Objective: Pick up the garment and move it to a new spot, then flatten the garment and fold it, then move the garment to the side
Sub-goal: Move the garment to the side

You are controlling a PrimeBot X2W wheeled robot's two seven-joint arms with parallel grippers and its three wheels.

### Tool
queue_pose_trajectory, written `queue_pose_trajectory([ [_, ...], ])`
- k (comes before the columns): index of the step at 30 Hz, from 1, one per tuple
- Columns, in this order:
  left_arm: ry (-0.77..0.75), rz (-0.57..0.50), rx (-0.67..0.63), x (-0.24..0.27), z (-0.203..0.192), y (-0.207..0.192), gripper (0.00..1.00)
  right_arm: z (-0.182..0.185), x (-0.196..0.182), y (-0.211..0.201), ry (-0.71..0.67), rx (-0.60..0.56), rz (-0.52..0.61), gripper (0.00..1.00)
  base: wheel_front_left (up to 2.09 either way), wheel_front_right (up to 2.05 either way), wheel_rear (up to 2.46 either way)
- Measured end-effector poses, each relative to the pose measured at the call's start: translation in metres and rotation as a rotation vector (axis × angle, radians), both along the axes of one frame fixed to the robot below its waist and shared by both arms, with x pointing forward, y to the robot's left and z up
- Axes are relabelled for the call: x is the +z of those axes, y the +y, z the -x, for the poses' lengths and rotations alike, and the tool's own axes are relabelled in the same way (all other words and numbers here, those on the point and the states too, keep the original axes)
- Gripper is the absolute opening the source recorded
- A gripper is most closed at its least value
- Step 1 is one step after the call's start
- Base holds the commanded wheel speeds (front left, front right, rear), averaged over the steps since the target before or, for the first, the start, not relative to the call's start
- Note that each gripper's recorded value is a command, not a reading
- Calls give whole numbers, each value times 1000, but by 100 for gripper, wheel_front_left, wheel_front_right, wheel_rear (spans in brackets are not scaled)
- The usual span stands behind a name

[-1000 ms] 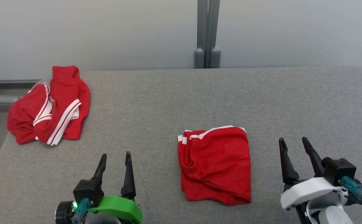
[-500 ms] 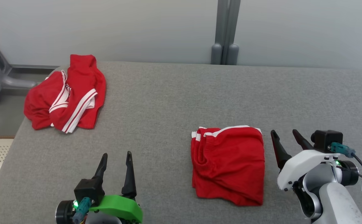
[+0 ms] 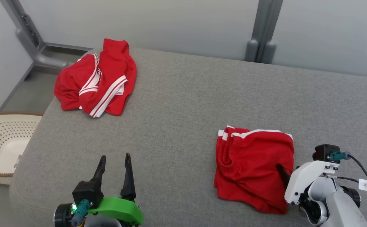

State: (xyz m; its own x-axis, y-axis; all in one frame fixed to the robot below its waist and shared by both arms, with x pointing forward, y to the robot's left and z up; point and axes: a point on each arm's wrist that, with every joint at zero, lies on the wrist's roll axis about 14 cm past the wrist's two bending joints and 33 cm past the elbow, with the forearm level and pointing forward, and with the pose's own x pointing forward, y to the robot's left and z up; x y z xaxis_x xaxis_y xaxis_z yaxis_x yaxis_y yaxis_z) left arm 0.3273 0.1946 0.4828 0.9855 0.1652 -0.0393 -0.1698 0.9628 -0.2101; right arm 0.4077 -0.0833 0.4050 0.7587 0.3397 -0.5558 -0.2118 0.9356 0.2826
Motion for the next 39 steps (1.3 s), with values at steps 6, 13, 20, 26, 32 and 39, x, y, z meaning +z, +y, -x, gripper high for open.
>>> queue_pose_trajectory([
  [6,26,-3,22,-7,0,6,100,-1,-19,12,91,24,-16,24,0,0,0],
  [13,18,-8,-38,-5,-18,-10,100,-18,-13,9,39,20,15,0,0,0,0],
  [20,6,1,-135,-2,-44,-42,100,-40,6,-42,-70,-97,85,0,0,0,0],
  [26,-5,16,-270,-1,-72,-85,100,-47,26,-118,-147,-251,166,0,0,0,0],
  [32,-19,10,-447,1,-100,-141,100,-34,37,-184,-186,-402,224,0,0,0,0],
  [39,-20,25,-633,-2,-114,-207,100,-12,33,-227,-184,-512,271,0,0,0,0],
])
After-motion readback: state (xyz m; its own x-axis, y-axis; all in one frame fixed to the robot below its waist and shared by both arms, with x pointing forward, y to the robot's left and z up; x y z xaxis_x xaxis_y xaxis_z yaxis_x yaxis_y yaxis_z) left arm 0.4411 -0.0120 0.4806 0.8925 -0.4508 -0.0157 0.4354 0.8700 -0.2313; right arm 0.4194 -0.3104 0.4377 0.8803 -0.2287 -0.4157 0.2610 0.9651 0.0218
